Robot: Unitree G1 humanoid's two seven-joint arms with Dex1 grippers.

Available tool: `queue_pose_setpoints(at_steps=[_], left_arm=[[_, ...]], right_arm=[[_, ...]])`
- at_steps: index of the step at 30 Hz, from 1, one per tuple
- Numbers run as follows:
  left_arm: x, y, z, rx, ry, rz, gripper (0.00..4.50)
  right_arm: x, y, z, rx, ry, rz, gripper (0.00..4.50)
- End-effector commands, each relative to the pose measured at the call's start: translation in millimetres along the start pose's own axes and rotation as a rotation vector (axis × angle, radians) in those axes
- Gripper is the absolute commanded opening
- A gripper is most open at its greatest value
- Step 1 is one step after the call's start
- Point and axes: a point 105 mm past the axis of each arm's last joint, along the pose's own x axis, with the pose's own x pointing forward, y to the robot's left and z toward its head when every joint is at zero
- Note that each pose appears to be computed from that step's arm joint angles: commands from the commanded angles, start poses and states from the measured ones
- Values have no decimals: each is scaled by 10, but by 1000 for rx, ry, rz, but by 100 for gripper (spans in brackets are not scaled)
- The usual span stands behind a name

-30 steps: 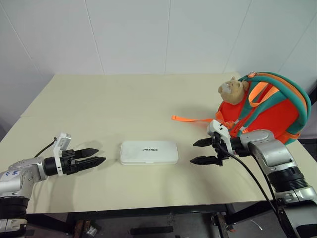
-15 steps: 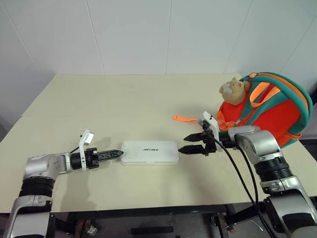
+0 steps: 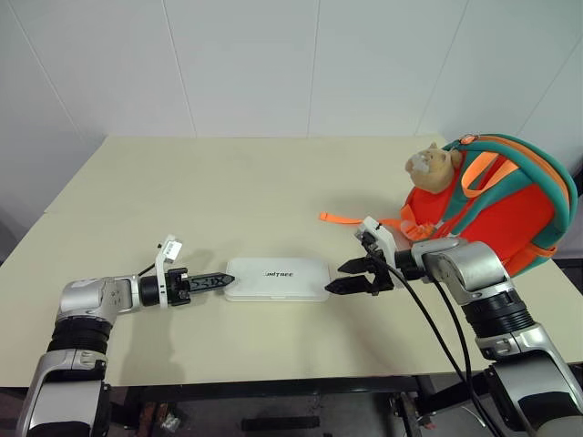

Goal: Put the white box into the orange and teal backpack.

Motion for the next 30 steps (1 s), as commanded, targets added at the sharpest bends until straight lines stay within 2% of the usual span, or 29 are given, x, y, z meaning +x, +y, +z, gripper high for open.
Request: queue_pose_setpoints(at_steps=[1,12,21,30], left_arm=[[85,71,-110,-15,25,32,446],[194,51,-211,-74,25,9,446],[379,-108,-231,-62,12,-87,446],[415,-141,-238,-88,14,-113,446]], right_arm=[[55,39,51,-16,-12,15,450],[223,106,102,-20,-22,64,450],[285,159,143,-26,-42,89,450],[277,141,132,-31,-44,78,450]])
